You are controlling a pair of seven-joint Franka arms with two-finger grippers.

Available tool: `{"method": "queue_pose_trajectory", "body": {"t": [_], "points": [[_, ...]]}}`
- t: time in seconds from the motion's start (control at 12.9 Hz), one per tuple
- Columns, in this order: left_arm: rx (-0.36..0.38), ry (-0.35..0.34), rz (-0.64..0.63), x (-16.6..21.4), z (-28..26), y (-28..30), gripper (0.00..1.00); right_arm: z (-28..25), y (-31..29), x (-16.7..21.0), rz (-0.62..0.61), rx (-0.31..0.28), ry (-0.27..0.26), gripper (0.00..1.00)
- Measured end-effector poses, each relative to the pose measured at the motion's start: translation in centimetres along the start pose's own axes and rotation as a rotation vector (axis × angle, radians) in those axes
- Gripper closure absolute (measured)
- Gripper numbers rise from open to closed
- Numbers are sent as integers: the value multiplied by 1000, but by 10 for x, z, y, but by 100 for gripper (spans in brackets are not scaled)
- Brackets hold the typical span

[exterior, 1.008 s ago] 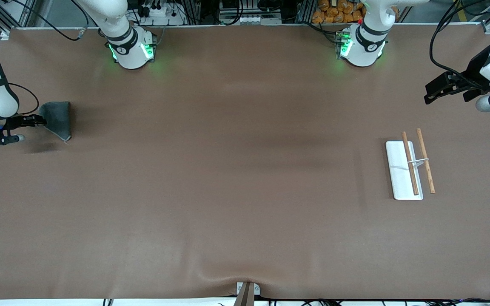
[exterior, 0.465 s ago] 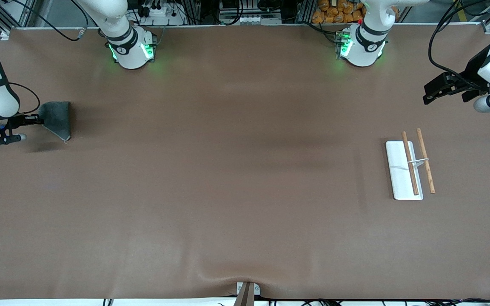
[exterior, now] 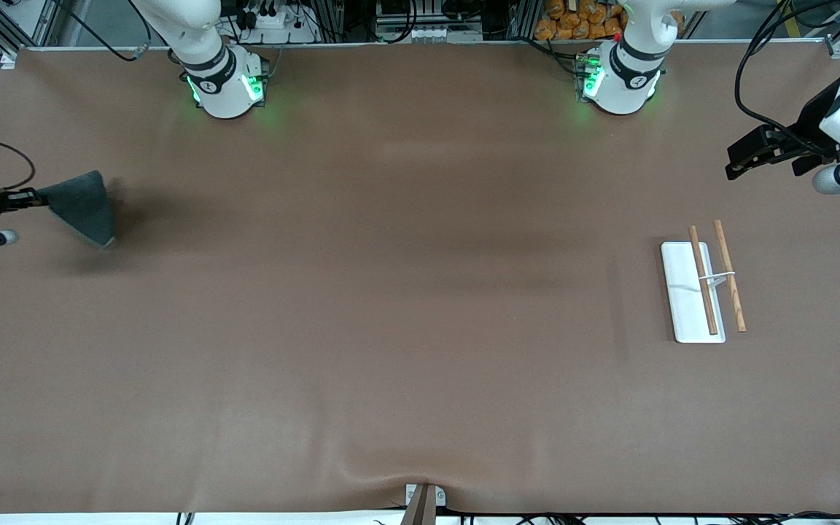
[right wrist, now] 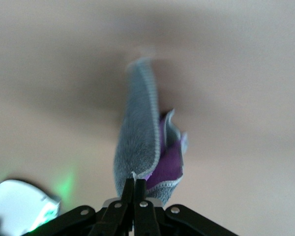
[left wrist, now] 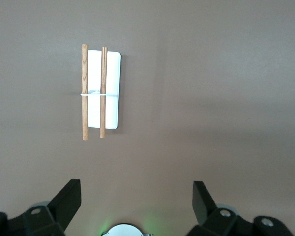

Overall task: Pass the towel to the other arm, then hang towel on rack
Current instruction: 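Carry the towel toward the table middle while the left gripper reaches it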

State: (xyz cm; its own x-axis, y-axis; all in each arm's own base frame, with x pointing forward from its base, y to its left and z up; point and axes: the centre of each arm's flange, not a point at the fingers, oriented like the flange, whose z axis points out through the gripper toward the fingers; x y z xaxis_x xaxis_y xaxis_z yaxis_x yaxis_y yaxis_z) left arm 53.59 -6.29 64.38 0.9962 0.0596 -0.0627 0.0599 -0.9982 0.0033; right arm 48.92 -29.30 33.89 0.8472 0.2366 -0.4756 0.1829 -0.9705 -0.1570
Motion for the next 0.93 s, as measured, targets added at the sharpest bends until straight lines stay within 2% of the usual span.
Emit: {"method": "queue_pose_trajectory", "body": {"t": [0.31, 0.78, 0.93], "points": [[0, -3, 0, 1, 1, 0, 0, -55, -54, 12, 93, 33, -48, 98], [1, -11, -1, 3, 5, 0, 0, -95, -167, 39, 310, 187, -47, 98], [1, -11, -1, 3, 5, 0, 0, -106, -208, 55, 387, 217, -46, 98]]}}
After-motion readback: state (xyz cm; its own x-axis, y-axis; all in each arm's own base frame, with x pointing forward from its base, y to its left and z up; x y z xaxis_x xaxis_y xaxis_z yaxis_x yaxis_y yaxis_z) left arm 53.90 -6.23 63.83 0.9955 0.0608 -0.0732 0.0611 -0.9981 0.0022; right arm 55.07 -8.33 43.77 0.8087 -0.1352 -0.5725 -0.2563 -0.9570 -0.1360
